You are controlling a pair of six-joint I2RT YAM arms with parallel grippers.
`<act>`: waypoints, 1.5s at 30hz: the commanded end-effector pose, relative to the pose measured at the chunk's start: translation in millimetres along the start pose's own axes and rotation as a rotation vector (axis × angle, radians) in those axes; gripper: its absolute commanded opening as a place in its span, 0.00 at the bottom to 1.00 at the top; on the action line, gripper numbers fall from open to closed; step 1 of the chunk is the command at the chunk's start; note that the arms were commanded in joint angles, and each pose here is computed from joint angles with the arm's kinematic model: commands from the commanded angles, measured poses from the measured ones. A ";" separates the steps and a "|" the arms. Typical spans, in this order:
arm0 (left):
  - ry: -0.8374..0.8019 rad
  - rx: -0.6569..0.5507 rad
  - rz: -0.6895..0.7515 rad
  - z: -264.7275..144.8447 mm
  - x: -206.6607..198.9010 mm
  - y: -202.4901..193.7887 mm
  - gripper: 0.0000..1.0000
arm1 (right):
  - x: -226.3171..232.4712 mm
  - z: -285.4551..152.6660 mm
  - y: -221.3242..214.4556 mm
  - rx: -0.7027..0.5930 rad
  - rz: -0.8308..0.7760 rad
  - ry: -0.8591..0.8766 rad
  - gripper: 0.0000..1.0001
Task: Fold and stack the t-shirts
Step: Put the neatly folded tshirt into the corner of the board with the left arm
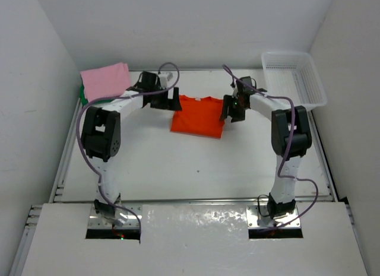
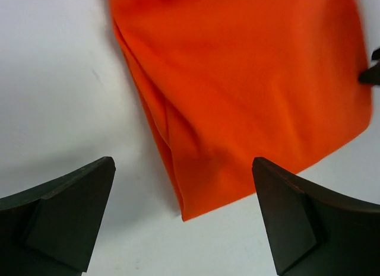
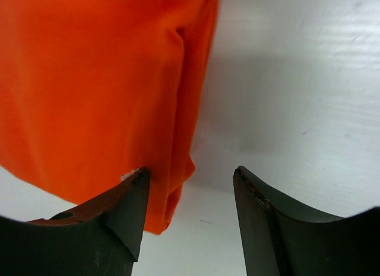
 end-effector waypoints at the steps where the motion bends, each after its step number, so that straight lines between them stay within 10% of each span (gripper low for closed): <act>1: -0.073 0.140 -0.078 25.9 -7.1 -54.7 1.00 | 9.2 15.7 -4.6 -0.002 0.065 0.089 0.57; 9: -0.055 0.256 -0.174 68.1 14.2 -97.8 0.95 | 7.1 37.3 -18.3 0.036 0.088 0.118 0.54; 17: -0.297 0.368 -0.355 82.9 -9.5 -135.8 0.52 | 9.2 43.6 -25.1 0.040 0.111 0.151 0.47; 23: -0.304 0.322 -0.360 77.9 -0.2 -121.3 0.00 | 10.0 43.0 -27.9 0.042 0.112 0.161 0.46; 45: 0.304 0.220 0.089 -42.0 133.8 22.6 0.00 | -10.0 -50.5 -16.7 -0.049 -0.029 0.028 0.58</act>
Point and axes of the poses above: each gripper's point midway between its finger pads, its own z axis out along the fingers, its own x axis along the line the jaws close on, y = z × x, the point moved 3 cm from there along -z, back along the fingers
